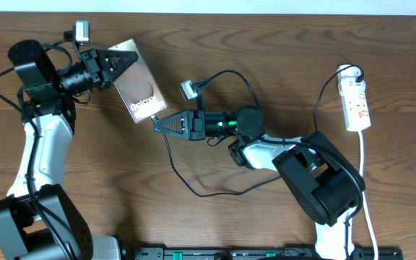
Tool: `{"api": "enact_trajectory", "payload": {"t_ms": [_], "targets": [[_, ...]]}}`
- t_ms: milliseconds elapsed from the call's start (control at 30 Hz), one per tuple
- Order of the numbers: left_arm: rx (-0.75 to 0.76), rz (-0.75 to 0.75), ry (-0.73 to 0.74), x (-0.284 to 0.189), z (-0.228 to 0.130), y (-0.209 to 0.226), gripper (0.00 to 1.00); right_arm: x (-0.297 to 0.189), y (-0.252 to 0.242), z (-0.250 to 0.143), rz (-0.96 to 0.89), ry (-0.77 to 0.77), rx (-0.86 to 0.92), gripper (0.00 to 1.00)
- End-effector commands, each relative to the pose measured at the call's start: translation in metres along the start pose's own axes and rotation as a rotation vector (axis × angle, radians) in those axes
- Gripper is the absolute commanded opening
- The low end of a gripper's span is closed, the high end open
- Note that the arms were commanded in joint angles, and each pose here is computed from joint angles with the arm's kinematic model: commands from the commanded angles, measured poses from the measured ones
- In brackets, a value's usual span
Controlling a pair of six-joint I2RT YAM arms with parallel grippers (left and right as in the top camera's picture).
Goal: Plug charger to phone and switch on socket
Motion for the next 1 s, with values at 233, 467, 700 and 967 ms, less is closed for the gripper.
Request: {"api": "enact_trajectory", "payload": {"t_ms": [233, 467, 700, 967], "targets": [[0.053, -0.037, 0.042, 0.000, 0.000, -0.016, 0.07, -0.004, 0.003, 0.009, 0.014, -0.082, -0.064, 0.01], [0.053, -0.037, 0.042, 0.000, 0.000, -0.016, 0.08, 0.000, 0.003, 0.013, 0.013, -0.169, -0.058, 0.01], [0.047, -0.040, 0.055, 0.004, -0.002, -0.016, 0.07, 0.008, -0.002, 0.011, -0.019, -0.235, -0.058, 0.01], [0.048, -0.040, 0.055, 0.004, -0.002, -0.016, 0.08, 0.009, -0.005, 0.010, -0.034, -0.228, -0.062, 0.10]]}}
Point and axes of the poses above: each gripper's point midway between its finger pads, its own x axis out along the fingers, its own y axis along the line the jaws close on, z = x × y, the point moved 10 cm from there along -x, back along the fingers, and after that the axes turned 4 degrees about -x, right-handed, at the moved point
